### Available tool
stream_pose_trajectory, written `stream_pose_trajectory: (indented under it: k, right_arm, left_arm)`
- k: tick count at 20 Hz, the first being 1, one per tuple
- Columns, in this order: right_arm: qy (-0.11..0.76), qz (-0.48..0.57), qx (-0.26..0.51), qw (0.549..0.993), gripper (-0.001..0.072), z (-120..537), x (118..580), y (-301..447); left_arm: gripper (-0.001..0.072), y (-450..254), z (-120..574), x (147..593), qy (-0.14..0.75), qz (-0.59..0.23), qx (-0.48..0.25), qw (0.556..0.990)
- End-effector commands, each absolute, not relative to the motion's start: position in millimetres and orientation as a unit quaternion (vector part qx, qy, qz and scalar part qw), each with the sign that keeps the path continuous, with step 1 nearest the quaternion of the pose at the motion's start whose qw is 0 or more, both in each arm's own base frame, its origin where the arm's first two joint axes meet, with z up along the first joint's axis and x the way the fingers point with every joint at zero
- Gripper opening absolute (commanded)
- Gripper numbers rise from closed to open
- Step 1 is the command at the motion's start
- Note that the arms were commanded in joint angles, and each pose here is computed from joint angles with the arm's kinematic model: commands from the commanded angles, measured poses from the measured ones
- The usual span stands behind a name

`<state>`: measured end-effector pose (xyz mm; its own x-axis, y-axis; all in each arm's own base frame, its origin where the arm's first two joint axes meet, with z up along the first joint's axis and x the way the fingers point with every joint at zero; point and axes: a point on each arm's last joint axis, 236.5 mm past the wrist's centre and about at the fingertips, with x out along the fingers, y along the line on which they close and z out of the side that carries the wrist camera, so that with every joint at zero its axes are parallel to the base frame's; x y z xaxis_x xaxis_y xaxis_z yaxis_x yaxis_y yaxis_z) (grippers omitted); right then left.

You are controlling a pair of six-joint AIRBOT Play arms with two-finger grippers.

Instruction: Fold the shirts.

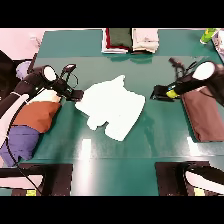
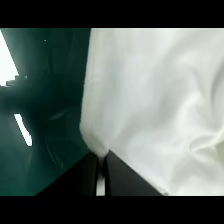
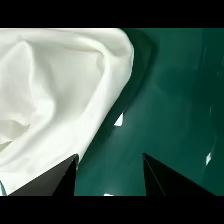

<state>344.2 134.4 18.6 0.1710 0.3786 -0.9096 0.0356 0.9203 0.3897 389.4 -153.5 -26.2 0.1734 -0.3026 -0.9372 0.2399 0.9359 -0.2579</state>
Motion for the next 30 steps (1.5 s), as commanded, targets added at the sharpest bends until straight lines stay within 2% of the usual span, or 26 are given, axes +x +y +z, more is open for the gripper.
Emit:
stream_pose_trajectory:
  k: [1, 5, 6, 8, 9, 11, 13, 16, 19, 22, 25, 28, 30]
  right_arm:
    - [0.669, 0.116, 0.189, 0.710, 0.0451, -29, 348, 157]
    - [0.688, 0.125, 0.171, 0.694, 0.0437, -52, 360, 177]
    - [0.690, 0.128, 0.166, 0.693, 0.0373, -54, 363, 181]
    - [0.692, 0.122, 0.123, 0.700, 0.0048, -59, 369, 175]
    - [0.692, 0.113, 0.101, 0.706, 0.0018, -58, 372, 168]
    - [0.677, 0.097, 0.060, 0.727, 0.0019, -39, 381, 151]
    - [0.633, 0.085, 0.032, 0.769, 0.0019, 14, 397, 131]
    - [0.522, 0.091, 0.042, 0.847, 0.0019, 137, 409, 113]
    - [0.396, 0.102, 0.055, 0.911, 0.0018, 264, 384, 97]
    - [0.311, 0.113, 0.058, 0.942, 0.0017, 346, 335, 87]
    - [0.243, 0.121, 0.061, 0.961, 0.0017, 399, 295, 80]
    - [0.199, 0.125, 0.064, 0.970, 0.0017, 431, 274, 75]
    - [0.197, 0.126, 0.064, 0.970, 0.0017, 436, 273, 76]
  left_arm:
    - [0.0029, -153, -23, 389, 0.618, -0.178, -0.022, 0.765]
    - [0.0028, -153, -23, 390, 0.617, -0.178, -0.023, 0.766]
    - [0.0028, -153, -23, 390, 0.618, -0.178, -0.022, 0.766]
    - [0.0028, -153, -23, 390, 0.618, -0.178, -0.022, 0.766]
    - [0.0028, -153, -22, 390, 0.617, -0.178, -0.022, 0.766]
    - [0.0028, -146, -7, 398, 0.599, -0.173, -0.004, 0.782]
    - [0.0028, -137, 49, 415, 0.535, -0.165, 0.017, 0.829]
    - [0.0028, -126, 197, 420, 0.381, -0.162, 0.033, 0.910]
    - [0.0028, -116, 345, 373, 0.218, -0.171, 0.023, 0.961]
    - [0.0028, -101, 449, 307, 0.087, -0.174, 0.015, 0.981]
    - [0.0028, -91, 505, 261, 0.011, -0.175, 0.012, 0.984]
    - [0.0027, -87, 533, 242, -0.029, -0.175, 0.012, 0.984]
    - [0.0027, -87, 534, 244, -0.031, -0.175, 0.012, 0.984]
